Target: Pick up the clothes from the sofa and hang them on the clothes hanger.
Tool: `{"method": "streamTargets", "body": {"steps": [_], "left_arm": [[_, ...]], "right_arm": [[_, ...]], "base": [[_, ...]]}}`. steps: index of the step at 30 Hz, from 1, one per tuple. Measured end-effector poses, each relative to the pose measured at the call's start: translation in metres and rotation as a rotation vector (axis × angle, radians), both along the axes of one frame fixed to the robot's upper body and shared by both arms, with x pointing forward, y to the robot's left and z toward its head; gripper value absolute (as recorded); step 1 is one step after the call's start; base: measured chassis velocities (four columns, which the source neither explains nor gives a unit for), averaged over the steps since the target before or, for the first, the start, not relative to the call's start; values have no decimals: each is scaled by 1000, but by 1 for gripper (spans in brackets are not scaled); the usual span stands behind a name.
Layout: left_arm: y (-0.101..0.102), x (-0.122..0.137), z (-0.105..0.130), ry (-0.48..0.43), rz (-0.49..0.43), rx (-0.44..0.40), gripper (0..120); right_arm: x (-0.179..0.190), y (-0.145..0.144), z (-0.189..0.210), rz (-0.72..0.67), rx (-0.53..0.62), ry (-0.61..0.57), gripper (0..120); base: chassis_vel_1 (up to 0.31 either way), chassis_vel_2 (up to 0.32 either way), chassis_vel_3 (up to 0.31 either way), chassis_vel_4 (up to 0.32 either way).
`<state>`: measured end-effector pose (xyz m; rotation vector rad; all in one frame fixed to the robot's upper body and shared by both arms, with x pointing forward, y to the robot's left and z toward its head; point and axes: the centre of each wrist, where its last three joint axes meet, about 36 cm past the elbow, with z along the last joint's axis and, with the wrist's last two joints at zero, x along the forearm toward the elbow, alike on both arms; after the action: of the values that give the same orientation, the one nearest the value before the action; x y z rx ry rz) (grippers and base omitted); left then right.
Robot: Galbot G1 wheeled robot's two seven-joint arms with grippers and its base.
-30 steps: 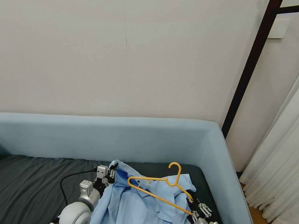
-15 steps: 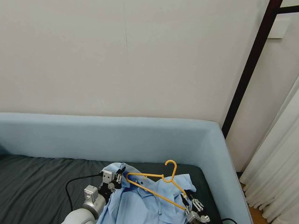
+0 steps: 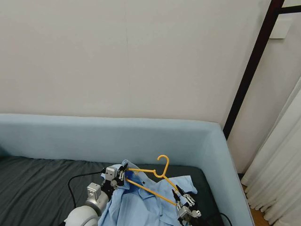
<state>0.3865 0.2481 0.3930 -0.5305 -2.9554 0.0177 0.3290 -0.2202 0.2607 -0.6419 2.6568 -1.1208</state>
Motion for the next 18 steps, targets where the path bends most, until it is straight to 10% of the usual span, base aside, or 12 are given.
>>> {"method": "streamTargets", "body": {"steps": [18], "left_arm": [[-14, -20, 26, -90, -64, 5, 0]], "right_arm": [[45, 9, -7, -35, -27, 5, 22]], "base": [[0, 0, 0, 0]]}}
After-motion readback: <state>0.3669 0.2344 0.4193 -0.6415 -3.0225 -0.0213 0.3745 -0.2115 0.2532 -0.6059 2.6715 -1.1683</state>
